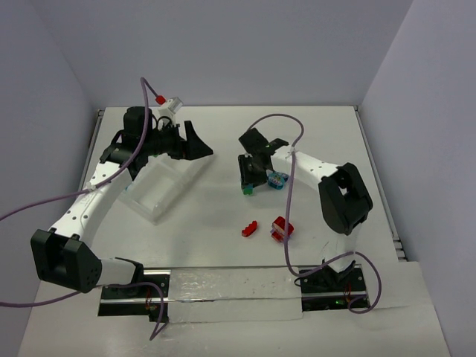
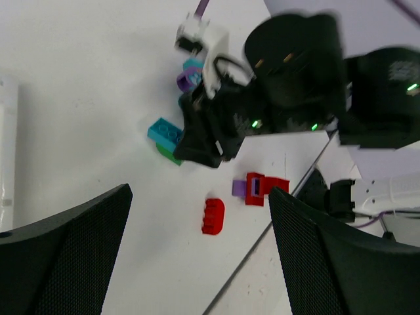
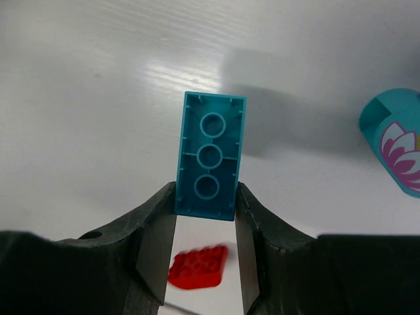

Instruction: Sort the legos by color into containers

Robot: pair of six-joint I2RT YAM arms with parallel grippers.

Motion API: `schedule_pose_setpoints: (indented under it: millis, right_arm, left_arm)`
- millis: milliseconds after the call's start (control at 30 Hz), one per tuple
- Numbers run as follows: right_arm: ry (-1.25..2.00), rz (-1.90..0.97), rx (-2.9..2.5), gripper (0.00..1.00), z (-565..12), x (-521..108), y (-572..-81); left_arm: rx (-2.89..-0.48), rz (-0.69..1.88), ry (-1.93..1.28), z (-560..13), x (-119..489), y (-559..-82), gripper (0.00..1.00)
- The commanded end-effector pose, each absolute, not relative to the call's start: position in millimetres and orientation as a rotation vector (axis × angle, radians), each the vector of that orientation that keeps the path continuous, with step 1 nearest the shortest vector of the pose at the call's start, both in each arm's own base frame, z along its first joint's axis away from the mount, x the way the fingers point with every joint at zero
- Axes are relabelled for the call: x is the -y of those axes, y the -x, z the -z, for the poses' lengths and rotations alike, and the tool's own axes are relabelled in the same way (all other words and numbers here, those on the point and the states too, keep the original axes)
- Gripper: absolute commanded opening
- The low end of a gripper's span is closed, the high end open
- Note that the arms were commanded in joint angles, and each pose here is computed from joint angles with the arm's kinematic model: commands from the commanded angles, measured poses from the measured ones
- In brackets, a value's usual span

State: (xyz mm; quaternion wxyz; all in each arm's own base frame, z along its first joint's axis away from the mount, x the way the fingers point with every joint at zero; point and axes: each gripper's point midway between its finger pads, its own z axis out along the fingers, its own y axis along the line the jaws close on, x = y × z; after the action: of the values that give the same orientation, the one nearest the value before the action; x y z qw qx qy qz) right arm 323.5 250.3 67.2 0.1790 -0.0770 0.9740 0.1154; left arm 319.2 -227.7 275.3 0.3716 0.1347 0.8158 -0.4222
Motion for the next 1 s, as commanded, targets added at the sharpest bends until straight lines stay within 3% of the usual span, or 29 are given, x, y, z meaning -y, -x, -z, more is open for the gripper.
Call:
schedule_pose_setpoints:
  millis: [0,333,633,967]
  right_arm:
    - [0.117,-0.719,-2.557,0.0,-156,-269,-334]
    - [-0.104,-1.43,-2.321,0.0,-231,-265,-327]
    - [-0.112,-1.544,-2.244,0.0,-262,-263,-320]
    - [-0.098,-1.582,-2.217,0.0,-275,-261,-311]
  left_arm:
    - [-2.08,1.099,-0.481,-274,229,-287,0.92]
    - [-1.98,1.087,-0.523,-283,237,-277,0.89]
    - [-1.839,1.022,-0.616,-285,270,-287,0.86]
    - [-1.753,0.994,-0.647,-289,283,-307,0.92]
